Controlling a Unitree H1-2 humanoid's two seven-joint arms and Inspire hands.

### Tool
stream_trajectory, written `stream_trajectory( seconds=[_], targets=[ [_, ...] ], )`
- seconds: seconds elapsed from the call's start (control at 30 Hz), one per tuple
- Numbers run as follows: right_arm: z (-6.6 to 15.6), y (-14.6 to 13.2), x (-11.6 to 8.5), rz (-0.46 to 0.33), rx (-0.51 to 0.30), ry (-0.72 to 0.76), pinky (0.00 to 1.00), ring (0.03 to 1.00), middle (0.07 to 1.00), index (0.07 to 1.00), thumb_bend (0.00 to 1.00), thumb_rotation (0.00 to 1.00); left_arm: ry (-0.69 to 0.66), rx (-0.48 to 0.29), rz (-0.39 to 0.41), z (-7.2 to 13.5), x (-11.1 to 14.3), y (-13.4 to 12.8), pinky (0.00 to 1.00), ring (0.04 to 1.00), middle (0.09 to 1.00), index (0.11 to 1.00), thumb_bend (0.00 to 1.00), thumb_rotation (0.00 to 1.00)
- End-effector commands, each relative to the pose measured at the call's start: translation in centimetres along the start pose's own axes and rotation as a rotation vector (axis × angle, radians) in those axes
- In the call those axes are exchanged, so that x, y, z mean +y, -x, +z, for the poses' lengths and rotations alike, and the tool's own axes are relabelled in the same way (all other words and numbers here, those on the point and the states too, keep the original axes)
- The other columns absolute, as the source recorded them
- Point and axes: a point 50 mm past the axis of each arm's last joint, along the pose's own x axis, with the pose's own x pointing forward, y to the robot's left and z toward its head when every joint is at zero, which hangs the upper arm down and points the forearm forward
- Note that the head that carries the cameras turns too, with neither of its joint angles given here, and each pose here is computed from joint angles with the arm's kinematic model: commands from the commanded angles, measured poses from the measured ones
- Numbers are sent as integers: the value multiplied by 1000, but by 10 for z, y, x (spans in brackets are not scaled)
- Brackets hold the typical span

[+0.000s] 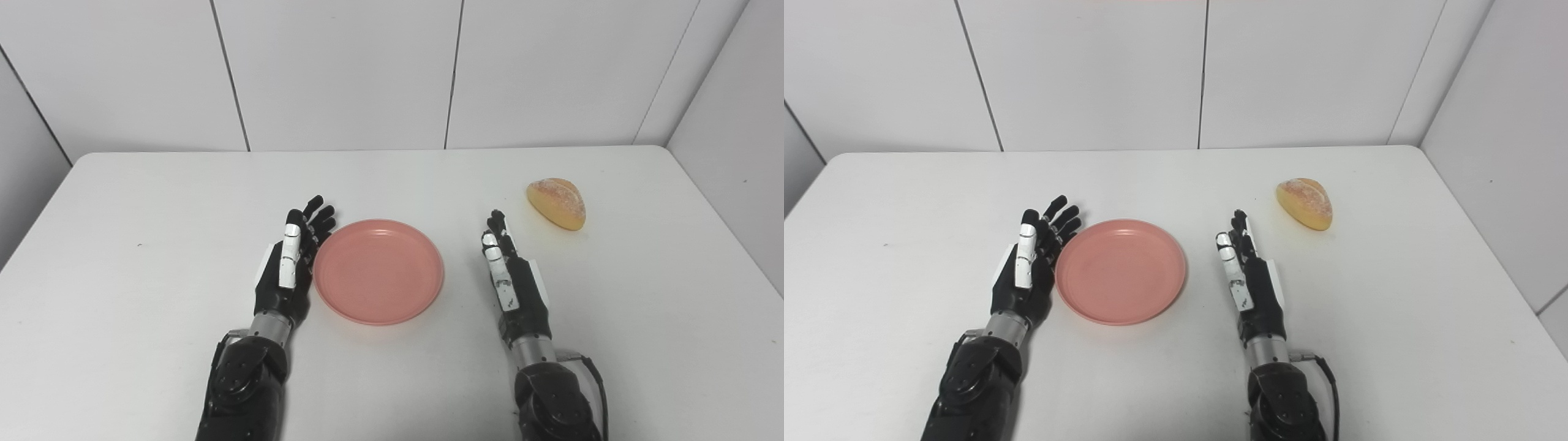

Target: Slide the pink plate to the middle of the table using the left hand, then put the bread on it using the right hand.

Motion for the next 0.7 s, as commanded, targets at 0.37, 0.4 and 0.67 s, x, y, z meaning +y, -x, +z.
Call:
stream_trajectory(
  seconds=[0.37, 0.4, 0.67],
  targets=[
    [44, -27, -33, -64, -221, 234, 1000, 989, 988, 996, 679, 931, -62, -57, 9, -1, -13, -10, 1000, 1000, 1000, 1000, 641, 1000],
    [50, -30, -38, -74, -230, 278, 997, 984, 985, 996, 693, 952, -57, -63, 17, 0, -13, -11, 1000, 1000, 1000, 1000, 635, 1000],
    [85, -46, -64, -117, -292, 433, 922, 956, 963, 976, 653, 852, -65, -77, 36, 4, -7, -16, 1000, 1000, 1000, 1000, 665, 1000]
  ],
)
